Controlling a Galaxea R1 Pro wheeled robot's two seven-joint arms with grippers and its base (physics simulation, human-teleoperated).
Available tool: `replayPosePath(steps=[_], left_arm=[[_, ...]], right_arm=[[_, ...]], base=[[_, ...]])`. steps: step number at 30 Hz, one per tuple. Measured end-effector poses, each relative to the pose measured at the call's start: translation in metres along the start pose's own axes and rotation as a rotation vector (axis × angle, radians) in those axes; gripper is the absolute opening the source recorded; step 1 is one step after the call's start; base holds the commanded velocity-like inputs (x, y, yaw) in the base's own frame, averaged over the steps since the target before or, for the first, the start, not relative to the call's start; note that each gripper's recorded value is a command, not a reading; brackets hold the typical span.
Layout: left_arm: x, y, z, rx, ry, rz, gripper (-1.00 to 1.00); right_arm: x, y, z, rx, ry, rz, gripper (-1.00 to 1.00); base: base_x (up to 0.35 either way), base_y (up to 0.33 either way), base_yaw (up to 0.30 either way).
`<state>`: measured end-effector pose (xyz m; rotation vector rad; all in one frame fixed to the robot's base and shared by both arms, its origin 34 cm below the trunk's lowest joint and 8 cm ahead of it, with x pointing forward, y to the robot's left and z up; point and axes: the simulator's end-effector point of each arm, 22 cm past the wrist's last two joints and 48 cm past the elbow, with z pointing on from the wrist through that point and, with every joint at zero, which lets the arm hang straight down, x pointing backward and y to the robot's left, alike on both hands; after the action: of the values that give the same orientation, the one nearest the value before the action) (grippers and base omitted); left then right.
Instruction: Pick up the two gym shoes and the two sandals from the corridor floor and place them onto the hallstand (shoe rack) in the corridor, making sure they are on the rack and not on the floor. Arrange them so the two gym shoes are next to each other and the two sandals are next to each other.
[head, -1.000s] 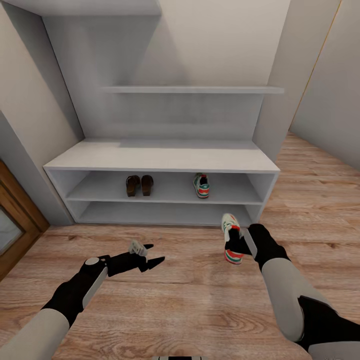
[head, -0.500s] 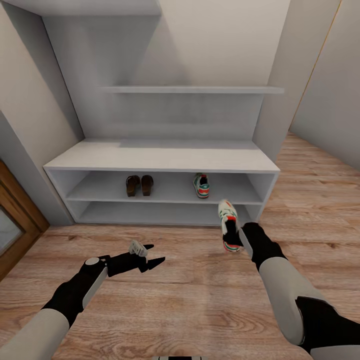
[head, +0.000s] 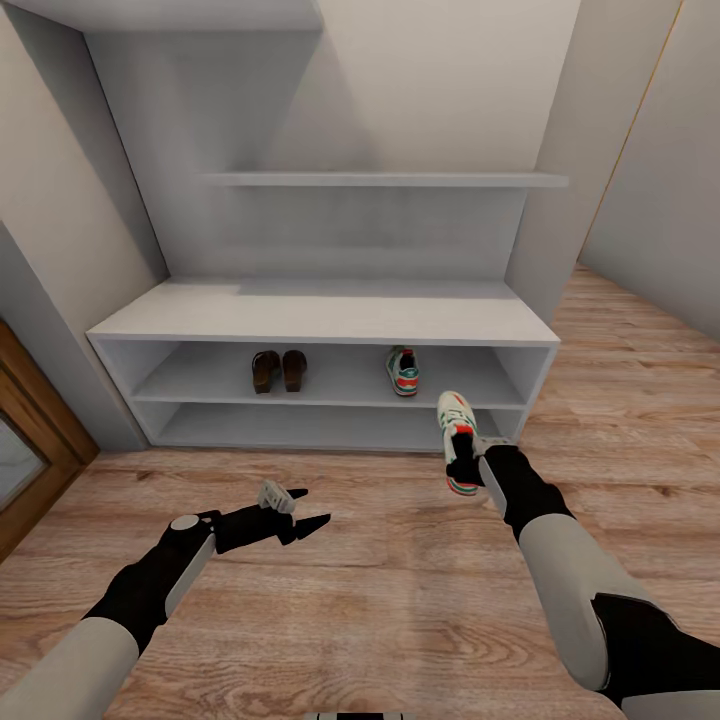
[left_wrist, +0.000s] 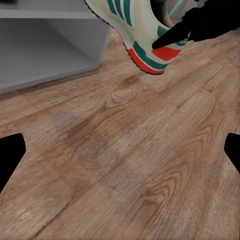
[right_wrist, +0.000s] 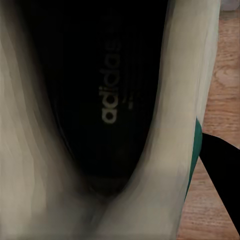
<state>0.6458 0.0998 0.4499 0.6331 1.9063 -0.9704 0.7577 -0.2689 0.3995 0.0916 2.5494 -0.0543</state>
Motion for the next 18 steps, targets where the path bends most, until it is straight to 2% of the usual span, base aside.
replayPosePath(steps=[4,10,18], left_arm=[[-0.0001,0.0,0.0,0.0,0.0,0.0,1.0],[-0.0003,-0.0003,-0.0002,0.0,-0.001,0.0,1.0],[0.0003,-0.0002,-0.0001,0.0,0.0,-0.001,1.0]], right_arm=[[0.0001,0.0005,0.0,-0.004,0.0,0.005,-1.0],[0.0008,0.0011,-0.0001,-0.008,0.002,0.008,-1.0],[0.0012,0.0007,0.0003,-0.006,0.003,0.007,-1.0]], base=[[0.019,0.0,0.0],[0.248,0.0,0.0],[0.079,0.0,0.0]])
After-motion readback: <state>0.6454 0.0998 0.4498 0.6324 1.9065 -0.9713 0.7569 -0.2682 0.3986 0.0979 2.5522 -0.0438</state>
